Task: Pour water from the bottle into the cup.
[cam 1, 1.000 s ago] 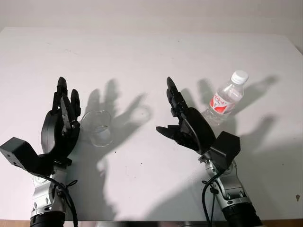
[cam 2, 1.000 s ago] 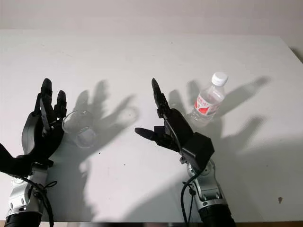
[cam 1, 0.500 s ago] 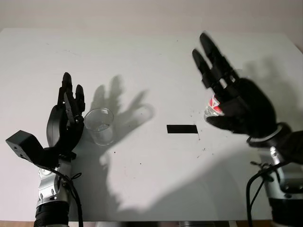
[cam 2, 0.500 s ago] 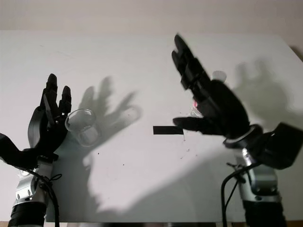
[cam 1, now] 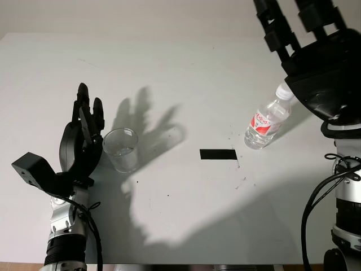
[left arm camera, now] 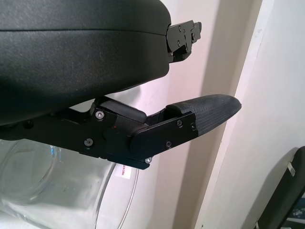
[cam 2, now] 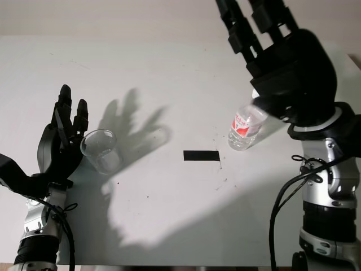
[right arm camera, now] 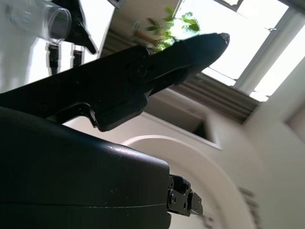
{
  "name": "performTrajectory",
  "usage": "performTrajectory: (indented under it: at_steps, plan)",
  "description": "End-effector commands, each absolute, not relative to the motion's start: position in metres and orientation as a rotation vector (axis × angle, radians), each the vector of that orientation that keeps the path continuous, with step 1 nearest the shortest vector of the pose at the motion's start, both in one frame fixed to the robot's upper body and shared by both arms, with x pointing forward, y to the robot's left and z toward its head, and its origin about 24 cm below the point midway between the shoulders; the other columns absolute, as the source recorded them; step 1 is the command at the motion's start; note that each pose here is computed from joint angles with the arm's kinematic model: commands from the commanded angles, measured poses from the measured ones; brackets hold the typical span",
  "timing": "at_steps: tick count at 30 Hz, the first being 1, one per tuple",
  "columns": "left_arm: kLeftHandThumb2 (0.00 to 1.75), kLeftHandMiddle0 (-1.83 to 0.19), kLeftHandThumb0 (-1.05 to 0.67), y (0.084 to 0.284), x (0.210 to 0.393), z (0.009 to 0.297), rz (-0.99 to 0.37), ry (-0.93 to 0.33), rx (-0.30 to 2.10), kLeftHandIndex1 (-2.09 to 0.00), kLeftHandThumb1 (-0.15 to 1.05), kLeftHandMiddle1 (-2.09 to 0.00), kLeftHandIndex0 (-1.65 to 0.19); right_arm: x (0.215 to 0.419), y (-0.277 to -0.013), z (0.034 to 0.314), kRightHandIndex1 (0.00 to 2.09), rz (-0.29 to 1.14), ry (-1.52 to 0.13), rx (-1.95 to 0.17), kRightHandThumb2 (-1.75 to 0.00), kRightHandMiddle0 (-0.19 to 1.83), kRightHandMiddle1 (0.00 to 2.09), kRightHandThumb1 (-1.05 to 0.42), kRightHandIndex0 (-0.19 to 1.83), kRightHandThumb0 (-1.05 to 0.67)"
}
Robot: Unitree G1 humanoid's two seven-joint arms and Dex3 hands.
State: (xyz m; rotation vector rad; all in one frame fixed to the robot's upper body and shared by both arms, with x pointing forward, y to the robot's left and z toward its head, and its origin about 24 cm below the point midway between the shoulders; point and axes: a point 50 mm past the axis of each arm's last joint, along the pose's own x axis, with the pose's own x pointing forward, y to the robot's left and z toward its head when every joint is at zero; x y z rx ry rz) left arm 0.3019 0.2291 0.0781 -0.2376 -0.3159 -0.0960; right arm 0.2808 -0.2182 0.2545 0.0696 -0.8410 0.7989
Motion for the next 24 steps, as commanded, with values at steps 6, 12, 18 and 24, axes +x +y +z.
performTrajectory:
  at_steps: [6,12,18,24]
  plan:
    - [0.76,0.19,-0.77,0.230,0.298,0.070,-0.091,-0.299,-0.250,0.00,1.05,0.00,0.19,0.282,-0.258,0.253,0.00,0.394,-0.866,-0.180,-0.07,-0.19,0.00,-1.02,-0.19,-0.88]
    - [0.77,0.19,-0.77,0.232,0.297,0.070,-0.090,-0.295,-0.246,0.00,1.05,0.00,0.19,0.283,-0.262,0.227,0.03,0.225,-0.813,-0.328,-0.05,-0.18,0.01,-0.99,-0.17,-0.90]
    - [0.77,0.19,-0.77,0.233,0.297,0.070,-0.092,-0.294,-0.241,0.00,1.05,0.00,0.19,0.279,-0.260,0.202,0.00,0.222,-0.699,-0.342,-0.04,-0.19,0.02,-0.95,-0.19,-0.80]
    - [0.77,0.19,-0.78,0.232,0.297,0.071,-0.091,-0.295,-0.239,0.00,1.05,0.00,0.19,0.284,-0.260,0.163,0.00,0.264,-0.511,-0.296,-0.05,-0.19,0.01,-0.95,-0.19,-0.89]
